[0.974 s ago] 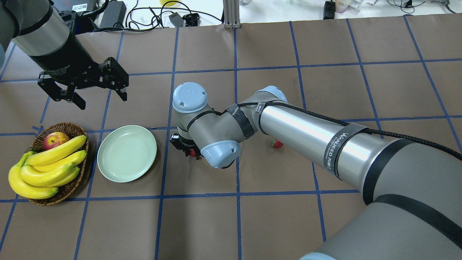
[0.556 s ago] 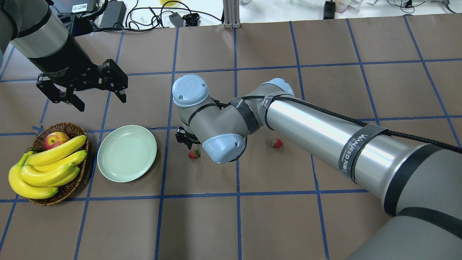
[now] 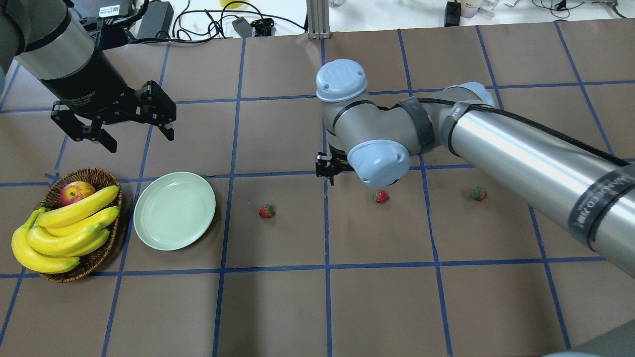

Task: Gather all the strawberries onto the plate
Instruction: 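Move the right gripper back and grasp the second strawberry, then carry the second strawberry and release it next to the first, then reach the right gripper to the farthest strawberry and grasp it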

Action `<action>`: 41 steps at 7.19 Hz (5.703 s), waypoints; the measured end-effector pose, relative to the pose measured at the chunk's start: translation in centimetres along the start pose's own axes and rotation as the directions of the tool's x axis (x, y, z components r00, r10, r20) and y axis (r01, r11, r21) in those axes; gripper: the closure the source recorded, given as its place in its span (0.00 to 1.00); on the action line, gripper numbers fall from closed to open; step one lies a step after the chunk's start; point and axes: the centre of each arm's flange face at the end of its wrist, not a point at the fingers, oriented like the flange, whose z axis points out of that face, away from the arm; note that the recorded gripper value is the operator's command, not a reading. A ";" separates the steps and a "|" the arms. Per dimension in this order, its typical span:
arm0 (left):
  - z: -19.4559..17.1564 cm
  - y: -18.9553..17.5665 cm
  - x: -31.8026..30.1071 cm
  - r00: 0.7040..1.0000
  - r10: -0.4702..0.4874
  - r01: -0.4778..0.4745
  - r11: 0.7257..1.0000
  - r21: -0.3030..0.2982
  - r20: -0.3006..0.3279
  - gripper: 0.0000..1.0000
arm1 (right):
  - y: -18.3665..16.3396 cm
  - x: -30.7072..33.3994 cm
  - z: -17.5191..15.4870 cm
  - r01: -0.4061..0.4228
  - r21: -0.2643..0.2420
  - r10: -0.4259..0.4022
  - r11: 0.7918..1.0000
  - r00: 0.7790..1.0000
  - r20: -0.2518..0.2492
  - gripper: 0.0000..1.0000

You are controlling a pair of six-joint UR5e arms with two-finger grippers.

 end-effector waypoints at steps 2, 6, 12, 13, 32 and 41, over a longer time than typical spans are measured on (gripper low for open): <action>-0.3 0.2 0.0 1.000 -0.001 0.001 1.000 0.005 0.001 0.00 | -0.4 6.0 3.2 -0.007 -0.019 0.007 1.000 1.000 0.001 0.02; -0.1 0.1 0.0 1.000 0.000 0.000 1.000 0.000 -0.001 0.00 | 0.7 6.1 6.3 -0.004 0.021 0.000 1.000 0.986 0.164 0.42; 0.0 0.1 0.0 1.000 0.000 0.000 1.000 -0.001 -0.003 0.00 | 0.5 5.3 5.1 -0.037 0.037 0.029 0.999 0.982 0.188 0.94; 0.0 0.0 0.0 1.000 0.000 0.000 1.000 -0.001 -0.003 0.00 | 0.4 2.8 3.3 -0.081 0.041 0.069 0.996 0.969 0.238 0.93; 0.6 0.1 0.0 1.000 -0.001 0.001 1.000 -0.011 -0.002 0.00 | -2.0 24.9 3.2 -0.071 0.043 0.069 0.997 0.996 0.048 0.15; 1.4 0.0 -0.1 1.000 -0.001 0.001 1.000 -0.016 -0.002 0.00 | -0.2 25.6 7.4 -0.077 0.092 0.073 0.993 0.997 0.040 0.21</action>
